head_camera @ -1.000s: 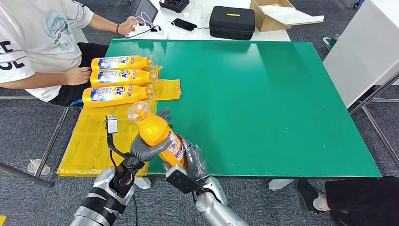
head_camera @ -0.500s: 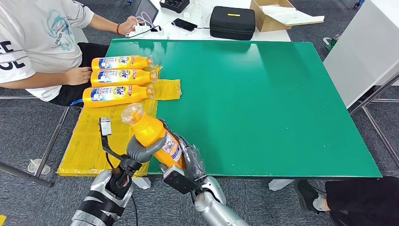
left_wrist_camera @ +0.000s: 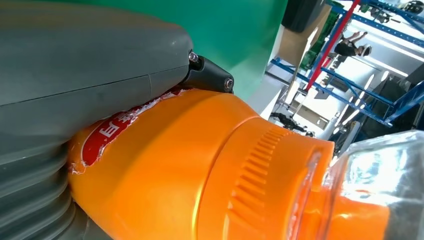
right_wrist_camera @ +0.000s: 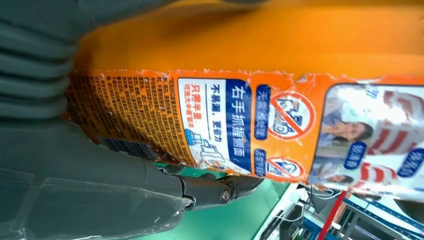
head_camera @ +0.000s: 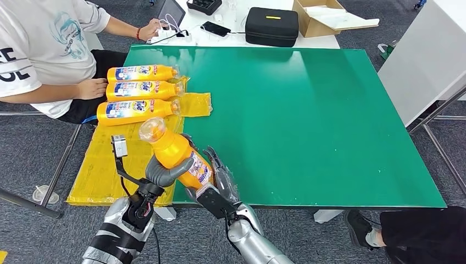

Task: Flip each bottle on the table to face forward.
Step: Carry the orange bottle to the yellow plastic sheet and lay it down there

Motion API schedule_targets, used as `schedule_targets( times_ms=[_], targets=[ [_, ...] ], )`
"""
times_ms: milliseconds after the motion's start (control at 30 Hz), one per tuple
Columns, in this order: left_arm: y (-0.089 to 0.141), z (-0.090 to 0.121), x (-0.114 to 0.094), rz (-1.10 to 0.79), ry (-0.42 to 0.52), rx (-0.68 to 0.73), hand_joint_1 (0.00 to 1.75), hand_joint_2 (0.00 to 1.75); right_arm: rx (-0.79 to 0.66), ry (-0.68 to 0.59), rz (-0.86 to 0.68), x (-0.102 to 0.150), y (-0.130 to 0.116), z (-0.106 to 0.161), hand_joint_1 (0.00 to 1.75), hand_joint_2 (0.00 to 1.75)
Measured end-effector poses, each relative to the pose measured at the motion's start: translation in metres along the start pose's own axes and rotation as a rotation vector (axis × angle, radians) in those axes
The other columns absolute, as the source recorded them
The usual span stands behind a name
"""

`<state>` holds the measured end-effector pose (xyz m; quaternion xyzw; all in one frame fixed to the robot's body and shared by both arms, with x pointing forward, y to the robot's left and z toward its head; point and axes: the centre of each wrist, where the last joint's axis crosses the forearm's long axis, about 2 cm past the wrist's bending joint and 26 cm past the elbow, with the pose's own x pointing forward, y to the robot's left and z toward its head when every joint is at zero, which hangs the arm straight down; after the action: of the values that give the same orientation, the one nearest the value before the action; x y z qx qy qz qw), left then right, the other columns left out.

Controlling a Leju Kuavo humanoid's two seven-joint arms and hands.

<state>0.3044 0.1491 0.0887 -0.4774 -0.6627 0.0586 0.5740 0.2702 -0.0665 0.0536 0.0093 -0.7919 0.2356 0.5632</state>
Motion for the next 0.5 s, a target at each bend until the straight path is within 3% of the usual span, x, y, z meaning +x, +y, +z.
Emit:
schedule_targets(
  times_ms=[233, 500],
  targets=[
    [0.012, -0.006, 0.015, -0.248, -0.109, 0.185, 1.75, 1.75, -0.066, -0.051, -0.064, 0.011, -0.009, -0.010, 0.00, 0.00],
    [0.043, -0.022, 0.068, -0.889, -0.368, 0.463, 1.75, 1.75, -0.208, -0.182, -0.151, 0.043, -0.025, -0.017, 0.00, 0.00]
  ],
)
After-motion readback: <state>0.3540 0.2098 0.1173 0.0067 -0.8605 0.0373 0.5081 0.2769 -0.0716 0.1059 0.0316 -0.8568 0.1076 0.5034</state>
